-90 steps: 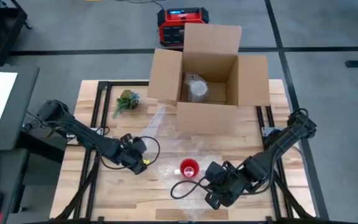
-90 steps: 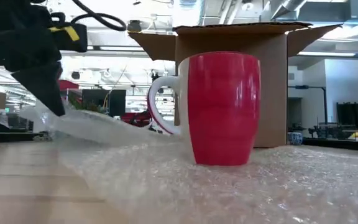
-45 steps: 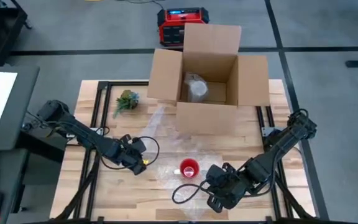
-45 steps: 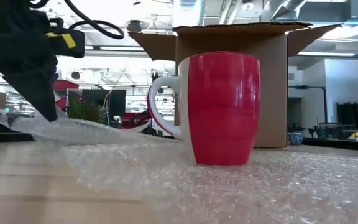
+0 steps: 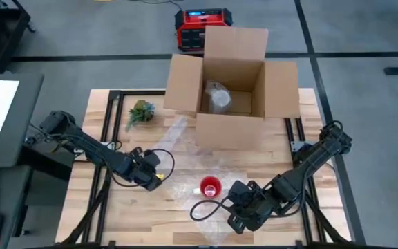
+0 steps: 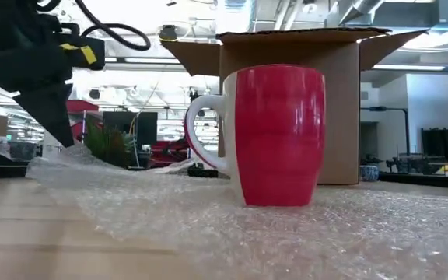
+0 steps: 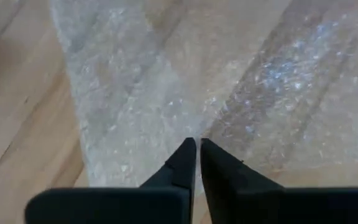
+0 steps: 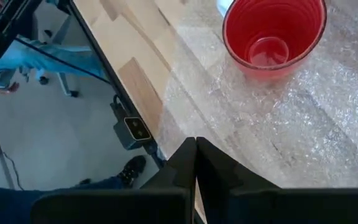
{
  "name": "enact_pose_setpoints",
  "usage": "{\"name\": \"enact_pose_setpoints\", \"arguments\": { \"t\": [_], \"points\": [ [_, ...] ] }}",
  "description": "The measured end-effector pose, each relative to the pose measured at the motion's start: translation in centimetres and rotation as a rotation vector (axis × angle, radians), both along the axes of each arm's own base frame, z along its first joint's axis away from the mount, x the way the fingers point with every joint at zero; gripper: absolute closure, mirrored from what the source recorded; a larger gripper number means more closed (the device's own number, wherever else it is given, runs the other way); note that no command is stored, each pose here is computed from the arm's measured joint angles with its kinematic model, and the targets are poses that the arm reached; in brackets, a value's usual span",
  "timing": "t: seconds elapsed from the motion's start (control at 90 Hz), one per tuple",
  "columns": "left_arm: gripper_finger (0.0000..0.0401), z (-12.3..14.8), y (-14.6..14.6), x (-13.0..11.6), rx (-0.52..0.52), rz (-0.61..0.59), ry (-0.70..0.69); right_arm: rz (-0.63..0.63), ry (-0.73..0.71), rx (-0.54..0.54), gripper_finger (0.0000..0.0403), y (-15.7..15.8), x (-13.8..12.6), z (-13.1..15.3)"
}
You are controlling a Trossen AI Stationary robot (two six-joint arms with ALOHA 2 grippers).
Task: Wrap mug
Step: Wrap the red mug in the bubble wrap
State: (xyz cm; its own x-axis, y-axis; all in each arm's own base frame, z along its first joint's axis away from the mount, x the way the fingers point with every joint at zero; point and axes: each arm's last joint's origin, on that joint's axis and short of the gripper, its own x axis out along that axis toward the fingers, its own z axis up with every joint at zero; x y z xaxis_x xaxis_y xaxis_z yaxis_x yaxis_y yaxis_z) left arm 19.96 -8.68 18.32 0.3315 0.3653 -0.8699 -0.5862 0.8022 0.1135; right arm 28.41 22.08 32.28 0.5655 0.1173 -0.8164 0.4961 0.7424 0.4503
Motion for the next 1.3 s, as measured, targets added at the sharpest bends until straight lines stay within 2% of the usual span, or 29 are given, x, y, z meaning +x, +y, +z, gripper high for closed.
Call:
{"name": "enact_pose_setpoints", "arguments": {
  "t": [0.156, 0.244, 0.522, 0.656, 0.778, 0.9, 1.022, 1.144, 1.3],
  "points": [
    [0.0401, 0.1, 0.2, -0.1, 0.042, 0.046, -0.029, 0.012, 0.001, -0.001, 0.0403, 0.3, -0.3, 0.0],
    [0.0401, 0.5, 0.3, -0.2, 0.026, 0.065, -0.058, 0.023, 0.001, -0.001, 0.0403, 0.6, -0.5, 0.0],
    [0.0401, 4.3, 1.3, -2.0, -0.014, 0.101, -0.279, 0.048, 0.011, -0.013, 0.0403, 1.2, -1.1, -0.1],
    [0.0401, 6.0, 1.7, -2.8, -0.055, 0.078, -0.381, 0.05, 0.01, -0.023, 0.0403, 0.9, -0.9, -0.1],
    [0.0401, 6.3, 1.7, -2.9, -0.054, 0.033, -0.382, 0.05, 0.005, -0.036, 0.0403, 0.7, -0.7, -0.1],
    [0.0384, 5.3, 2.5, -2.2, -0.061, 0.077, -0.359, 0.044, -0.004, -0.05, 0.0403, 0.4, -0.5, -0.1],
    [0.0333, 3.1, 3.4, -0.8, -0.083, 0.064, -0.358, 0.037, -0.004, -0.052, 0.0403, 0.2, -0.3, -0.1],
    [0.0285, 0.3, 4.6, 0.0, -0.141, 0.065, -0.28, 0.029, -0.006, -0.046, 0.0403, 0.1, -0.2, -0.1],
    [0.0283, -2.4, 5.4, 0.3, -0.185, 0.084, -0.19, 0.003, -0.005, -0.017, 0.0403, 0.3, -0.3, -0.1]
  ]
}}
